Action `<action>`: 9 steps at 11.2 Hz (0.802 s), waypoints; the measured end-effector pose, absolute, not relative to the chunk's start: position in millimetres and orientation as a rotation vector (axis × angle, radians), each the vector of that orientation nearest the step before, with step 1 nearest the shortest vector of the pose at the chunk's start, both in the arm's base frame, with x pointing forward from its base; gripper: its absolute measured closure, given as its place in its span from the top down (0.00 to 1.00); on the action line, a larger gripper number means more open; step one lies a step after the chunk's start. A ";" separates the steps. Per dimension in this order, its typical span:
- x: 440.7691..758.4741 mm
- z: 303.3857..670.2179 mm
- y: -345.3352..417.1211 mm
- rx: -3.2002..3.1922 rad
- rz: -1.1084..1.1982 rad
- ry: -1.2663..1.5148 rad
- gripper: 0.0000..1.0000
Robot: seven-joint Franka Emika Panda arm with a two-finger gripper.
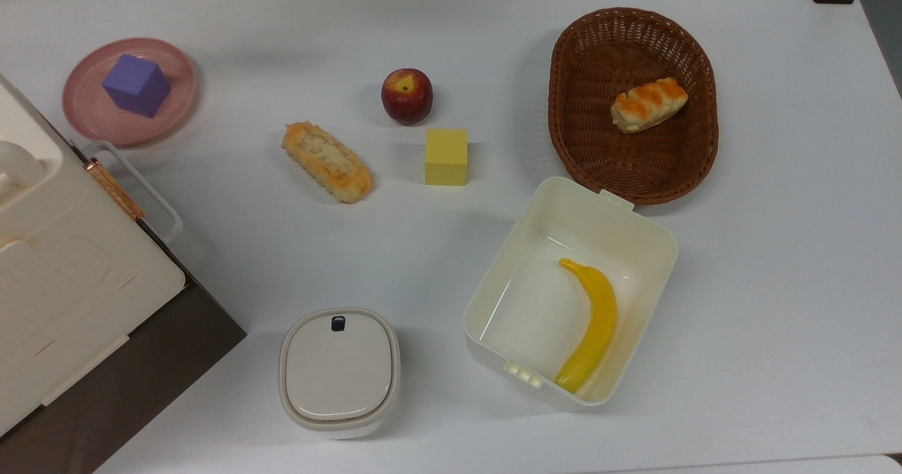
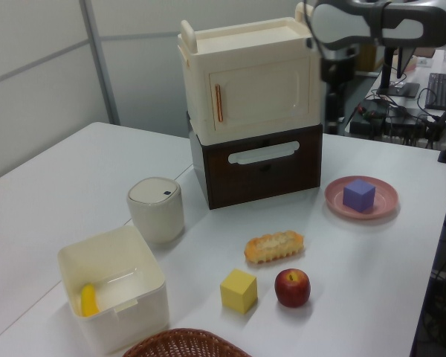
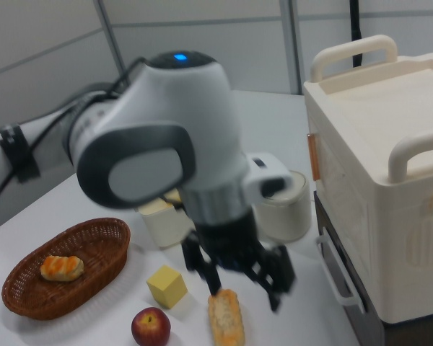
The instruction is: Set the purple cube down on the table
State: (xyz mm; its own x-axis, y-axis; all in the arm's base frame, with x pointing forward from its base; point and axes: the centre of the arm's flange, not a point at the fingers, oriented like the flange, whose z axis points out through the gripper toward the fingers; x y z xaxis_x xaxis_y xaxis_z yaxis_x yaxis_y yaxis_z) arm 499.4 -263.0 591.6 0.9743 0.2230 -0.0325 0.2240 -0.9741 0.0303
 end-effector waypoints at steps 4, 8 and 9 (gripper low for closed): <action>469.8 553.2 -348.9 3.110 -0.078 0.238 1.00; 465.6 509.6 -385.8 3.127 -0.059 -0.220 1.00; 468.3 501.3 -385.6 3.119 -0.073 -0.354 1.00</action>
